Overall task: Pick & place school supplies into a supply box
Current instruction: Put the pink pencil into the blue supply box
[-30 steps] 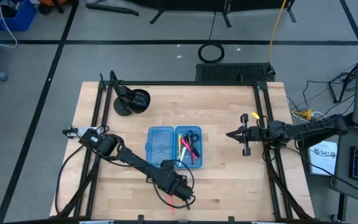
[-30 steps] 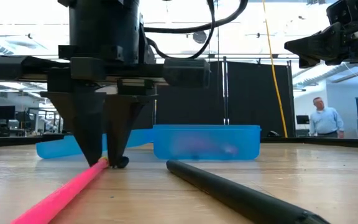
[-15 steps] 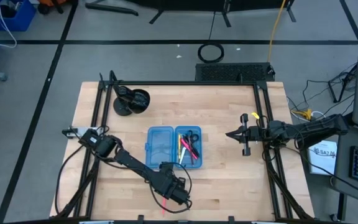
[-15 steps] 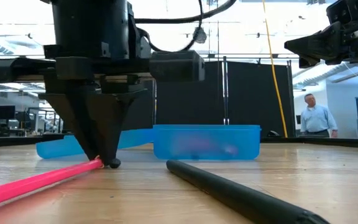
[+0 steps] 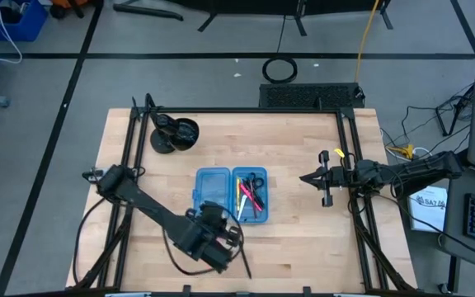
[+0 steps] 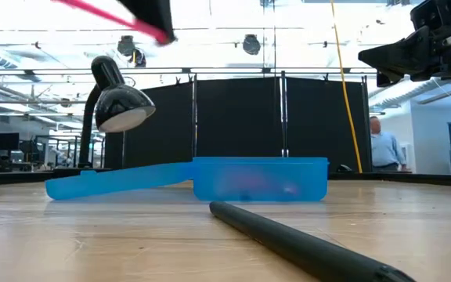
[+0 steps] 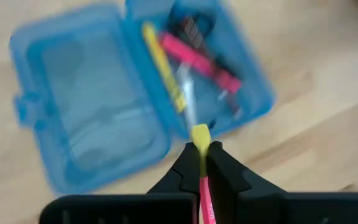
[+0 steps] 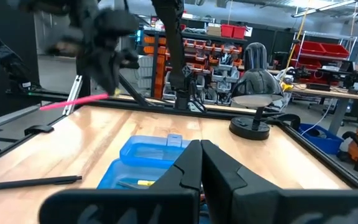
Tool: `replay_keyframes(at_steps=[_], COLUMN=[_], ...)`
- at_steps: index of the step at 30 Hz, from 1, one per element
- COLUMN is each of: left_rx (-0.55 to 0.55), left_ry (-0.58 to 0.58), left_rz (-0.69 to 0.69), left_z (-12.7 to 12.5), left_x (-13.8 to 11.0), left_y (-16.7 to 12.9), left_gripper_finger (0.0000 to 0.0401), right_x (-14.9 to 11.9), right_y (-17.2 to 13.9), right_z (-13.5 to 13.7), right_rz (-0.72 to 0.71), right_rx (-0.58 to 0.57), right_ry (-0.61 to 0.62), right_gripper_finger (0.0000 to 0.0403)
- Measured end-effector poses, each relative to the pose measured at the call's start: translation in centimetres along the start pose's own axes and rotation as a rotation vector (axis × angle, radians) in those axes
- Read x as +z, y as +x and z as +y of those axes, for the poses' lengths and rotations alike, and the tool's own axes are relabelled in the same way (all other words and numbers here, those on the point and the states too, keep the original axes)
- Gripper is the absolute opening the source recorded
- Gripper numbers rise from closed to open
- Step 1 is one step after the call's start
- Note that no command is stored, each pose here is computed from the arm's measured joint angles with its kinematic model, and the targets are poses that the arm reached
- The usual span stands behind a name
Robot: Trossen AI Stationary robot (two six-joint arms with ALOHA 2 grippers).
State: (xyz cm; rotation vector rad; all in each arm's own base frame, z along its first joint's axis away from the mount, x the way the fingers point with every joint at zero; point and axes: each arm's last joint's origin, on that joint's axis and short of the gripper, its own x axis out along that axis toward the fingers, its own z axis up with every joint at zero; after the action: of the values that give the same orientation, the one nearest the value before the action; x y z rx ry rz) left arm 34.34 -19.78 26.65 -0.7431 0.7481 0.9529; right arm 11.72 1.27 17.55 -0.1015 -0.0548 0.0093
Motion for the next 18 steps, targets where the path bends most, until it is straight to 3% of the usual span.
replay_keyframes(at_steps=[6, 10, 14, 18], left_rx=[-0.133, -0.166, -0.139, -0.071], left_ry=[-0.024, -0.025, -0.083, -0.118], left_rz=[-0.111, -0.132, -0.161, -0.134], left_z=[1.2, 1.8, 2.1, 1.4], left_x=[4.2, 6.4, 9.2, 11.5], left_y=[-4.1, -5.2, -4.5, -1.1], left_gripper_finger=[0.0019, 0.0010, 0.0010, 0.0015], right_x=[0.0, 0.0, 0.0, 0.0], right_y=[0.0, 0.0, 0.0, 0.0], right_z=[0.0, 0.0, 0.0, 0.0], right_rz=[0.000, 0.001, 0.001, 0.000], right_rx=[0.000, 0.000, 0.001, 0.000], right_ry=[0.034, 0.045, 0.046, 0.061], right_gripper_finger=[0.0000, 0.0000, 0.0000, 0.0000])
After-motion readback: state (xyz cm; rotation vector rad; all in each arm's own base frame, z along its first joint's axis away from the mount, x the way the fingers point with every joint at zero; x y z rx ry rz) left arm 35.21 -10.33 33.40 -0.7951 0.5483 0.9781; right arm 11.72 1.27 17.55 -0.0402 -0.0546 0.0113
